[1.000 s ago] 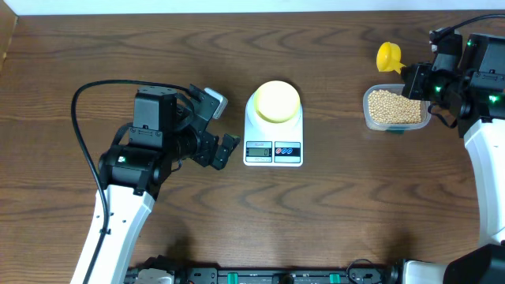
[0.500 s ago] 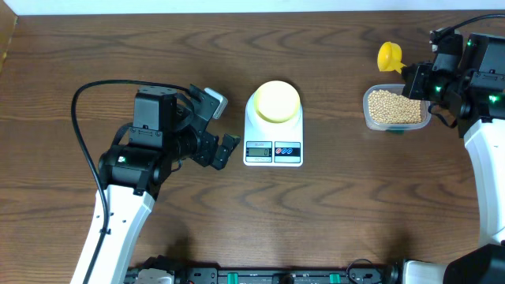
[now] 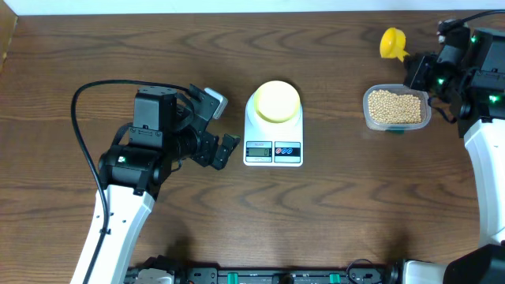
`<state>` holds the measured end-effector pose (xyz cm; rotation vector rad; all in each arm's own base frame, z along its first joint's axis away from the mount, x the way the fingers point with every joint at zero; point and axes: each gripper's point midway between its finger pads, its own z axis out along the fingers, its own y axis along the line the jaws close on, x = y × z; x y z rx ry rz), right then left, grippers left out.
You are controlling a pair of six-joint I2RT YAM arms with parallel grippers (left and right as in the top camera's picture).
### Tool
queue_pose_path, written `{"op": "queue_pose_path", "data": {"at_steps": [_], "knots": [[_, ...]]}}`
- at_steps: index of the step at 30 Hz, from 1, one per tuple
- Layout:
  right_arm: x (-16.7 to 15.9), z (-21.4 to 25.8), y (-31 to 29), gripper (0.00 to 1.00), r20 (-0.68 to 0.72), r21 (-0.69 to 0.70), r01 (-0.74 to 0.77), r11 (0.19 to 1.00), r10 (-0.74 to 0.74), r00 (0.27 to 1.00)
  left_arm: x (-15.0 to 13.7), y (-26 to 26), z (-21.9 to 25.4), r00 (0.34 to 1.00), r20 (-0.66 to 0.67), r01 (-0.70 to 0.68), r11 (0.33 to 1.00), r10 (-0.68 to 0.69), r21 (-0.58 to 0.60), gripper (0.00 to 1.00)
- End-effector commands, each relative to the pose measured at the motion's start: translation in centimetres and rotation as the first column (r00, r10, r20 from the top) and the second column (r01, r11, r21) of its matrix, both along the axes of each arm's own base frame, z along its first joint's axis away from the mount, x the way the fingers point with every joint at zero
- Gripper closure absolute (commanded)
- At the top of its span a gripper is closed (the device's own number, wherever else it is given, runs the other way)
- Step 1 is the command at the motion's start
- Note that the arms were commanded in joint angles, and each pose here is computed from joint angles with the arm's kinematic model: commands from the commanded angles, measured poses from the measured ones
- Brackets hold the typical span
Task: Scoop item into bowl and weigh 50g on scale
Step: 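Lower the yellow scoop with the right gripper into the soybean tub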
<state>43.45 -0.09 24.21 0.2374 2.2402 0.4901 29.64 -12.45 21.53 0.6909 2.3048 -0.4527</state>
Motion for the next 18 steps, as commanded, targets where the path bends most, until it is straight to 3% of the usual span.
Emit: {"op": "queue_pose_path", "data": {"at_steps": [1, 6, 11, 14, 18], "knots": [[-0.2, 1.2, 0.5, 0.99, -0.033, 0.158, 0.075, 0.985, -0.07, 0.997, 0.0, -0.2, 0.2, 1.0, -0.002, 0.004, 1.0, -0.004, -0.011, 0.0], [-1.2, -0.1, 0.7, 0.99, -0.08, 0.116, 0.042, 0.992, -0.033, 0.996, 0.0, -0.2, 0.2, 1.0, -0.002, 0.004, 1.0, -0.004, -0.011, 0.0], [-1.8, -1.0, -0.1, 0.99, -0.078, -0.032, -0.028, 0.999, 0.025, 0.997, 0.0, -0.2, 0.2, 1.0, -0.002, 0.004, 1.0, -0.004, -0.011, 0.0], [-1.9, -2.0, -3.9, 0.99, -0.101, -0.223, 0.105, 0.969, -0.13, 0.986, 0.0, -0.2, 0.2, 1.0, -0.002, 0.004, 1.0, -0.004, -0.011, 0.0], [-2.2, -2.5, -5.2, 0.99, -0.114, -0.336, 0.08, 0.938, -0.125, 0.986, 0.0, -0.2, 0.2, 1.0, -0.002, 0.004, 1.0, -0.004, -0.011, 0.0]]}}
